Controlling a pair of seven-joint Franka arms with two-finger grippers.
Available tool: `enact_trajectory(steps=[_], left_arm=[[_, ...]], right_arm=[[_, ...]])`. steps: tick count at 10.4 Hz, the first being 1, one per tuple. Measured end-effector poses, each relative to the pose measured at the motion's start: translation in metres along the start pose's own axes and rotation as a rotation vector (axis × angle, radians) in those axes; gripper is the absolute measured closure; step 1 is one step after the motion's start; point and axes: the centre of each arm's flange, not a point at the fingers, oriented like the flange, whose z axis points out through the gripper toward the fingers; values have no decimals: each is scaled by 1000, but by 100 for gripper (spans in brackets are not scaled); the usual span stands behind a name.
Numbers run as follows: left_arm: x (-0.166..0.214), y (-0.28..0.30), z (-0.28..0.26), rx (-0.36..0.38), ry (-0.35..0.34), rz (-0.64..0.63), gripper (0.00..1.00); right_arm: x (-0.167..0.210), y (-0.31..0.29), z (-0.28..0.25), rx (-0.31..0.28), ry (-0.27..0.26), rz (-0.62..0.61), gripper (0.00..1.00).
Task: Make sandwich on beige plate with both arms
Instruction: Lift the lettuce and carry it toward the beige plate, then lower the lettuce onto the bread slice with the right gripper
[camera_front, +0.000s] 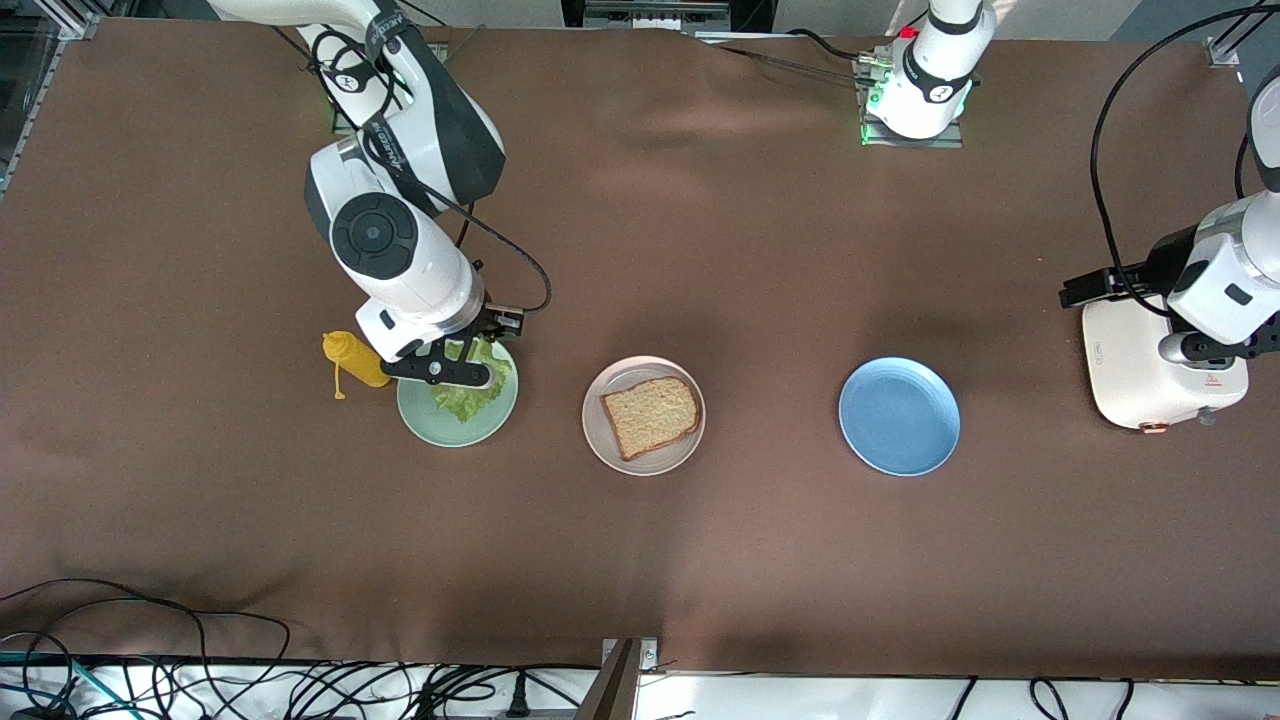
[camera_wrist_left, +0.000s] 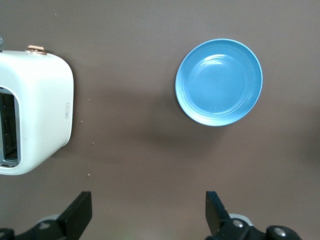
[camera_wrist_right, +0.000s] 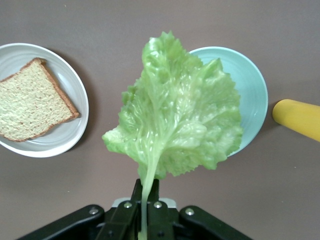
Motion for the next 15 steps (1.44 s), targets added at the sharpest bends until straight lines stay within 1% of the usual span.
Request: enact_trajectory(steps=[2, 4, 5, 7, 8, 9, 10, 11, 13, 15], left_arm=[[0, 0, 1, 0, -5, 0, 0], [-1, 0, 2, 1, -11, 0, 0], [-1, 0, 2, 1, -13, 0, 0], [-1, 0, 3, 1, -15, 0, 0], [-2, 0, 3, 2, -23, 0, 0], [-3, 0, 5, 3, -34, 0, 0], [-3, 0, 5, 4, -37, 0, 0], [-3, 0, 5, 4, -38, 0, 0], [-3, -1, 5, 3, -39, -1, 0], [-3, -2, 5, 3, -40, -2, 0]], right_arm=[[-2, -6, 6, -3, -4, -9, 95], [-3, -14, 6, 15, 21, -7, 95], [-3, -15, 5, 16, 23, -2, 95], [-4, -19, 10, 25, 13, -2, 94], [-12, -33, 18, 25, 11, -13, 95], [-21, -53, 20, 47, 39, -2, 95], [-27, -73, 18, 93, 89, 15, 95], [-31, -88, 22, 123, 116, 15, 95], [-39, -116, 51, 166, 140, 59, 95], [-47, -148, 82, 244, 191, 78, 95]])
